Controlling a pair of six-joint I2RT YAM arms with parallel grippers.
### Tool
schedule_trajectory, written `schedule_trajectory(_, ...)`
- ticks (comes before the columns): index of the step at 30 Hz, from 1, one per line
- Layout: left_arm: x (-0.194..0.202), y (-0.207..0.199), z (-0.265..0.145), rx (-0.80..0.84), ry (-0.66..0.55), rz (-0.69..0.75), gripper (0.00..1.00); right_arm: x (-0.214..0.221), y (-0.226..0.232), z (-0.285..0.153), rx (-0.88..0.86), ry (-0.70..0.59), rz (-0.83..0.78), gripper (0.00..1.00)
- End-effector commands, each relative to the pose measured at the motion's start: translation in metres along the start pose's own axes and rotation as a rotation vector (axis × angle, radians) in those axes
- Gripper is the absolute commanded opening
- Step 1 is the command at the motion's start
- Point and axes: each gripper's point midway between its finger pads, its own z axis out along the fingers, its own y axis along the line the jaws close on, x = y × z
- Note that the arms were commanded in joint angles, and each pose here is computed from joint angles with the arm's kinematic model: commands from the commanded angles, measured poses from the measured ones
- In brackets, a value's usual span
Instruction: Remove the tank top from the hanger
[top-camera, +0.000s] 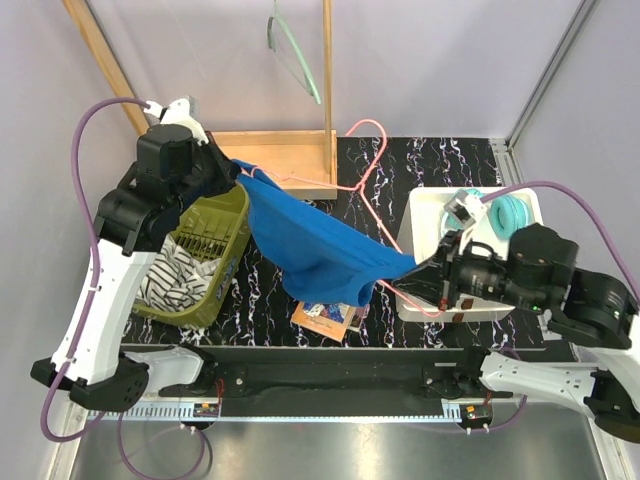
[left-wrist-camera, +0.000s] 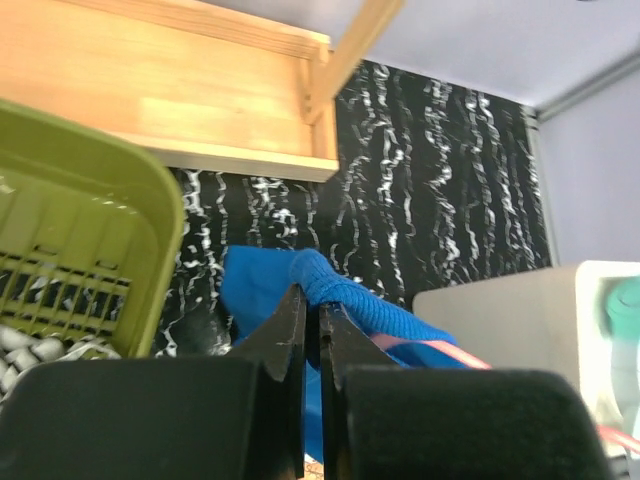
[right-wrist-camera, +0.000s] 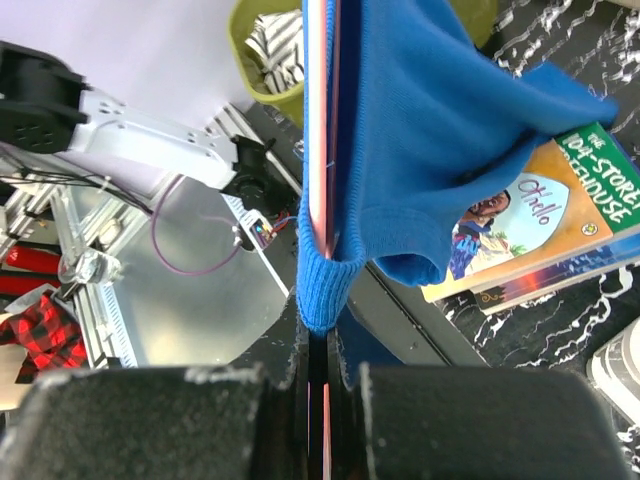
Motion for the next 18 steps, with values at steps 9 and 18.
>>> schedule_trajectory(9,0.000,0.005,0.013,-0.025,0.017,-0.050,0.00,-0.064,-0.008,0.002,0.089,-0.268,-0.051,0.00)
schedule_trajectory(18,0.002,0.007,-0.002,0.001,0.002,-0.043,0.00,-0.125,-0.008,0.076,0.172,-0.350,-0.152,0.00)
